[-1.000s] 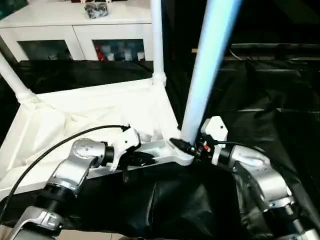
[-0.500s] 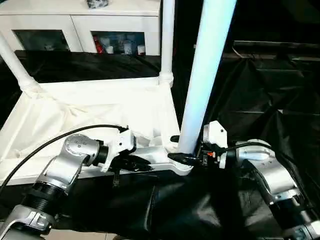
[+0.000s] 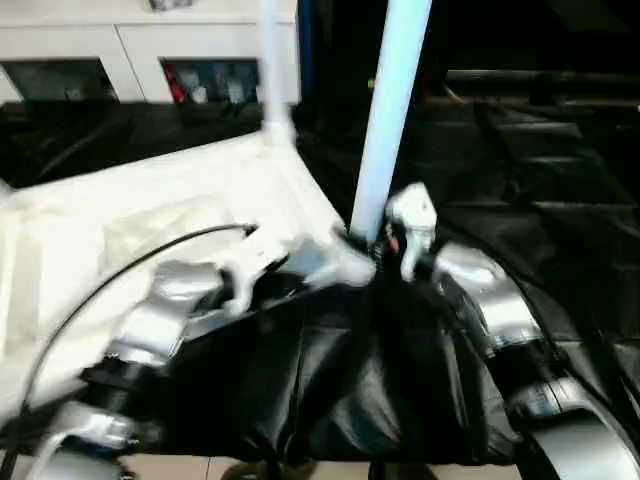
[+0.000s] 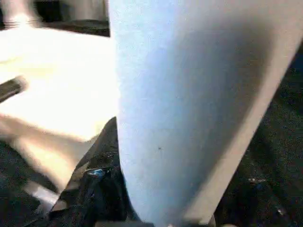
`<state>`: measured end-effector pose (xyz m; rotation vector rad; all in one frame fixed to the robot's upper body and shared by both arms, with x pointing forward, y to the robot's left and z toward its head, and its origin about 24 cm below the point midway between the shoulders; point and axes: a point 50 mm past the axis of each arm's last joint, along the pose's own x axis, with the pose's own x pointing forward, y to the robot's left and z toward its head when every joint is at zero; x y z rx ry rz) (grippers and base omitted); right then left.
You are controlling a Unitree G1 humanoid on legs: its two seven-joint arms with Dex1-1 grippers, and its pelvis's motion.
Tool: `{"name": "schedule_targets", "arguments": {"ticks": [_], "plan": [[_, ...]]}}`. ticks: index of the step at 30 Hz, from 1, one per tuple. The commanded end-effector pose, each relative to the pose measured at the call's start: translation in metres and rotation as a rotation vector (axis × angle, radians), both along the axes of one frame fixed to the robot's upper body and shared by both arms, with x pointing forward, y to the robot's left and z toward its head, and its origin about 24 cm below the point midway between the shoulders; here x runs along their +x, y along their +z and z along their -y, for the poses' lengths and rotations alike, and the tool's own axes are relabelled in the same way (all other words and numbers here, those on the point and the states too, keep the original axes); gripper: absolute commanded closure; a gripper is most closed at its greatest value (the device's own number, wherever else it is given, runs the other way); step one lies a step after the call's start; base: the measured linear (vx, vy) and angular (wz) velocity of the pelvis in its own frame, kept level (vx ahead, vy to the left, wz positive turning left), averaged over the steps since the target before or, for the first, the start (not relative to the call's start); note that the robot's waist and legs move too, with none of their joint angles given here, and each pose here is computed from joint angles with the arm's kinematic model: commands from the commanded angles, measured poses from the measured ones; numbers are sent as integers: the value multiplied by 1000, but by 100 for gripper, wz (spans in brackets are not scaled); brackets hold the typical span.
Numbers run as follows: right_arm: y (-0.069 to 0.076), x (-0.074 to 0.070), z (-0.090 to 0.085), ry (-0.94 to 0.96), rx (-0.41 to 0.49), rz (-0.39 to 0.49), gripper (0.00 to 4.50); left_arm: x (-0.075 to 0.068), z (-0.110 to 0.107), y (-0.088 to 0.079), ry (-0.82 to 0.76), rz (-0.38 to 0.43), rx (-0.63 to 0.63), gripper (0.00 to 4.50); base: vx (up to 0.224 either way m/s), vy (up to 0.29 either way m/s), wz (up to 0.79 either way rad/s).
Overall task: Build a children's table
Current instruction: Insert table leg to table base
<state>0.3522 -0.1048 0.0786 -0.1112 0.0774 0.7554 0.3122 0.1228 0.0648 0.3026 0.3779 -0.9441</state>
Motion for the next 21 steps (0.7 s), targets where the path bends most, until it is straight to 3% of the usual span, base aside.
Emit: {"name": "schedule_targets", "arguments": {"ticks": [1, 7, 18, 19, 21], "plan": [[-46, -9, 7, -94, -97, -201, 260, 11, 9, 35, 151, 163, -54, 450, 0, 0, 0], [-49, -7, -7, -76, -84, -226, 260, 2, 37, 27, 108, 154, -65, 450, 49, 6, -1], [-48, -6, -19, -56, -48, -217, 260, 3, 35, 29, 88, 157, -32, 450, 0, 0, 0], [-47, -6, -19, -50, -31, -215, 204, 3, 35, 28, 83, 151, -33, 450, 0, 0, 0], [-44, -5, -20, -48, 0, -203, 190, 2, 34, 26, 67, 144, -30, 450, 0, 0, 0]]}}
